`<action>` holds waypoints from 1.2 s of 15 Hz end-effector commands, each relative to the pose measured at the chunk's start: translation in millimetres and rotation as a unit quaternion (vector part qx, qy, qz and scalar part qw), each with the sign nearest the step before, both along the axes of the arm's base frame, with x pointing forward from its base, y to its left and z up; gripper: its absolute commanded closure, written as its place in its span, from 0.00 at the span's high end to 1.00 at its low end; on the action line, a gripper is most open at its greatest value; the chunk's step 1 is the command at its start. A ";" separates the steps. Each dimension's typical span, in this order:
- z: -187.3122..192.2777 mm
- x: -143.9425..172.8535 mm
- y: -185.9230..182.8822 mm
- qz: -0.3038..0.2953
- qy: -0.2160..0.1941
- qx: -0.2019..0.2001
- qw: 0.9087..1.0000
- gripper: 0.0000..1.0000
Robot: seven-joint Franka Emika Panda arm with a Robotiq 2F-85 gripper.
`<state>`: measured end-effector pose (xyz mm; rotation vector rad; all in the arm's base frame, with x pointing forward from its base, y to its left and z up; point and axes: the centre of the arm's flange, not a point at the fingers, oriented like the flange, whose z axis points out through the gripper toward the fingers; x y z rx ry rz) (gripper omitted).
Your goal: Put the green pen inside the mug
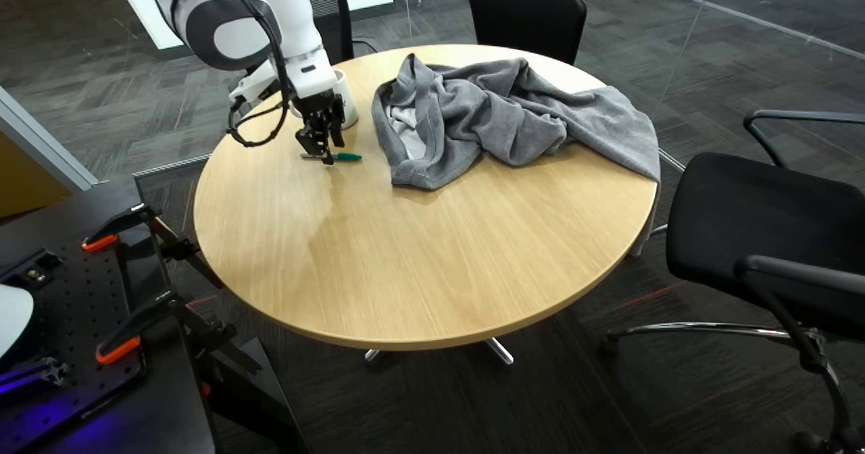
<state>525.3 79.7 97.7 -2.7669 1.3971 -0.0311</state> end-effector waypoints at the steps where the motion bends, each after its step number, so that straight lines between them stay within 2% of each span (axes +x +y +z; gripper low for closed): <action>1: -1.4 7.7 0.4 -0.005 0.005 -0.001 1.000 0.25; 4: 0.3 7.7 1.9 -0.004 0.003 -0.002 1.000 0.01; 5: 1.6 7.6 2.4 -0.004 0.002 -0.002 1.000 0.00; 8: 12.0 4.3 4.2 0.004 -0.003 0.004 1.000 0.04; 12: 48.9 0.9 1.9 0.033 -0.016 0.009 0.999 0.04; 18: 128.0 2.5 1.6 0.134 0.017 0.004 0.991 0.04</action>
